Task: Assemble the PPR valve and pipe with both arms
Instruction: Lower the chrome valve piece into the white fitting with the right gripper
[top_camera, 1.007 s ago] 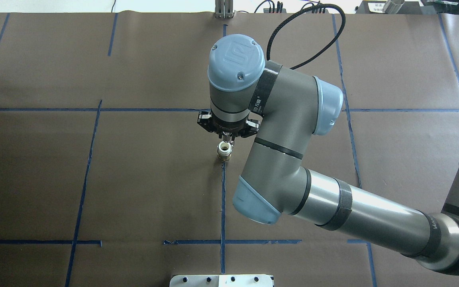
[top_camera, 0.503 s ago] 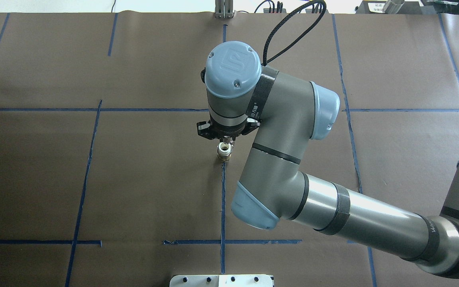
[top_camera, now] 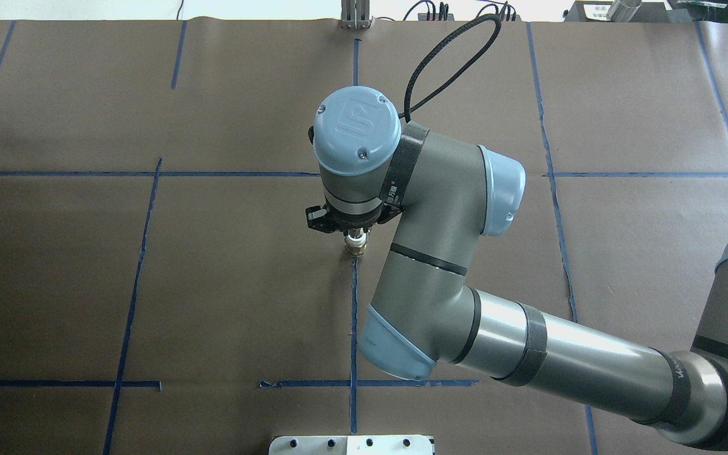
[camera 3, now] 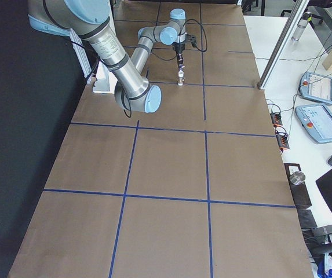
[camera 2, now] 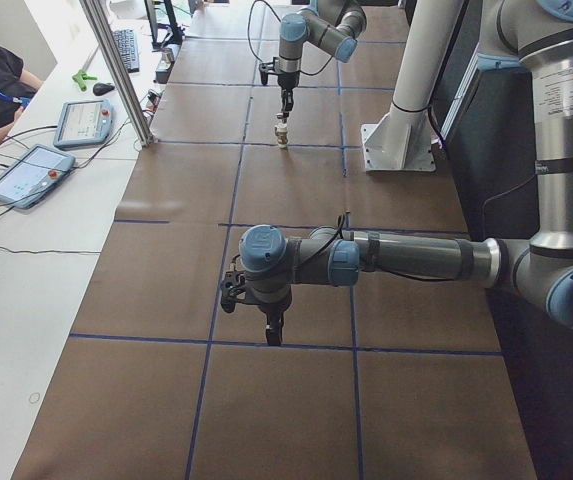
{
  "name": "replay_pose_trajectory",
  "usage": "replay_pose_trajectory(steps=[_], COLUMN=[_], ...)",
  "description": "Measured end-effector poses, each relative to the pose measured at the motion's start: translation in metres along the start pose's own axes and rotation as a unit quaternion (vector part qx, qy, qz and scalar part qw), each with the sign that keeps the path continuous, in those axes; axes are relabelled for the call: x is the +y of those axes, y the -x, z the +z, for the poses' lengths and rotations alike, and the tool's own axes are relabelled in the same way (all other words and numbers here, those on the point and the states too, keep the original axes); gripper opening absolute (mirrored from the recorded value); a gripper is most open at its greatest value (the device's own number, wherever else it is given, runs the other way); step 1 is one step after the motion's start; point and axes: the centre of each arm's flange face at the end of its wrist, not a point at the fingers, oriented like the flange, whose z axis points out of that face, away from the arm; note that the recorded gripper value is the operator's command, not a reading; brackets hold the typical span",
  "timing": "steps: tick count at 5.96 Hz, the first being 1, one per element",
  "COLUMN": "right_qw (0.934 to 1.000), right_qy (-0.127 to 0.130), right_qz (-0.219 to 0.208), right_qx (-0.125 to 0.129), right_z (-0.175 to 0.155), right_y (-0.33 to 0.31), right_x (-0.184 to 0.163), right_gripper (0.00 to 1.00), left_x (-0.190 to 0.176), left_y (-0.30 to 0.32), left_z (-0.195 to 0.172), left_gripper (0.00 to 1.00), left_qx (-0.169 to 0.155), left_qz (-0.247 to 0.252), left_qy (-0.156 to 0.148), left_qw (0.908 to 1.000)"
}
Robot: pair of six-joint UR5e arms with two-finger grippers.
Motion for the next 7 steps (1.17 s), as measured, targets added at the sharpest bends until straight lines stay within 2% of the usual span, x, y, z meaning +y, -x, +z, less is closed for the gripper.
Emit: replay_pose_trajectory(steps=[4,7], right_qw=[0.9999,0.9999], right_qy=[-0.009,-0.006], right_qz=[-0.002,-0.002], right_qx=[0.009,0.015], right_z=[0.0046,0.0116], right_y=[0.0001,-0.0014], right_x=[-0.001,-0.0024], right_gripper=[0.0,0.0], left_x=[0.0001,-0.0001], left_y=[0.0001,-0.0009], left_z=[0.0001,-0.0011], left_gripper=[1.0,1.0], left_qx=[0.0,0.0], left_qz=[0.0,0.001], left_qy=[0.0,-0.001], left_qw=[1.0,1.0])
